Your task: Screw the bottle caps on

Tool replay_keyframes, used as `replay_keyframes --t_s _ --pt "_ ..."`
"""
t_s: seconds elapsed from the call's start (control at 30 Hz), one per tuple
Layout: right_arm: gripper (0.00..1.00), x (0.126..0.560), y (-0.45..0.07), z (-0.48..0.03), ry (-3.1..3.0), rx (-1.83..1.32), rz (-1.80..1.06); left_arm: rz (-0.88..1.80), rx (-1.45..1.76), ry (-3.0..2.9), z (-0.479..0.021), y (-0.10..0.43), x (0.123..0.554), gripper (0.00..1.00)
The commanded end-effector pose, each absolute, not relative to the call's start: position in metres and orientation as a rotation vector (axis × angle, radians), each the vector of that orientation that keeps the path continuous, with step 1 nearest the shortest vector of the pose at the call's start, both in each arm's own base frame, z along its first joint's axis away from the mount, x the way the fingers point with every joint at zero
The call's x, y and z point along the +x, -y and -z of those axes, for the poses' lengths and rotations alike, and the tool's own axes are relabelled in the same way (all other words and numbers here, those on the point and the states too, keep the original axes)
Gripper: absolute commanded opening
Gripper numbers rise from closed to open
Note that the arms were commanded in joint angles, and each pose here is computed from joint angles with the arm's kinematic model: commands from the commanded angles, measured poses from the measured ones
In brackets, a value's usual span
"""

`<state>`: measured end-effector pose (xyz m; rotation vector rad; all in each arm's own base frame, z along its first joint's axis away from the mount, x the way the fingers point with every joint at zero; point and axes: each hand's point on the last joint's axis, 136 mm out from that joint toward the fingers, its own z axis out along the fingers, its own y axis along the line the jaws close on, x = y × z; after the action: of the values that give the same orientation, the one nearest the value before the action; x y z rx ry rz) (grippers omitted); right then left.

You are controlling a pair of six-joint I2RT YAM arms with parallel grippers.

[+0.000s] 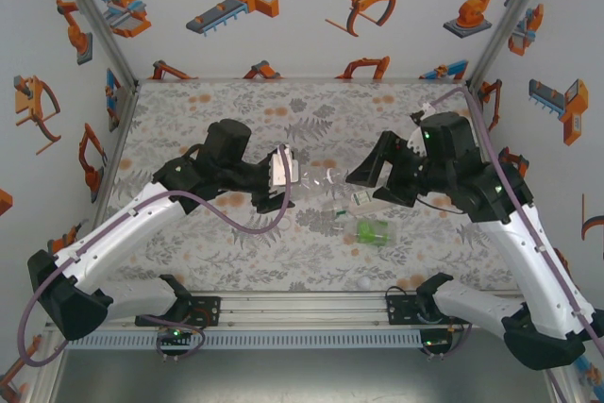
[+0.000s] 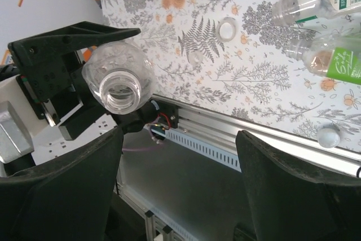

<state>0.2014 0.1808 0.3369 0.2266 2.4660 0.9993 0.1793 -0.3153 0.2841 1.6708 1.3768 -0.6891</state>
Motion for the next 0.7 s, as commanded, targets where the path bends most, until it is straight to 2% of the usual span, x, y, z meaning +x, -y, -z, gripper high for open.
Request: replay_keyframes --t_s 0.0,0.17,0.3,0.43,0.67 --pt "0.72 0.203 -0.177 -0.341 -2.460 0.182 -0.959 0.707 1.638 -1.350 -0.295 0.314 0.177 0.00" --pt "0.71 0.202 -0.173 -0.337 -2.471 0.141 -0.908 0.711 1.634 -1.356 -0.295 0.314 0.177 0.00" --pt "0.67 0.194 -0.156 -0.312 -2.576 0.144 -0.746 0.718 1.616 -1.364 -0.295 0.313 0.179 0.00" --pt "0.54 0.172 -0.136 -0.272 -2.728 0.166 -0.562 0.739 1.574 -1.377 -0.298 0.311 0.183 0.00" --pt "0.41 0.124 -0.130 -0.188 -2.899 0.123 -0.351 0.760 1.502 -1.397 -0.302 0.304 0.191 0.00"
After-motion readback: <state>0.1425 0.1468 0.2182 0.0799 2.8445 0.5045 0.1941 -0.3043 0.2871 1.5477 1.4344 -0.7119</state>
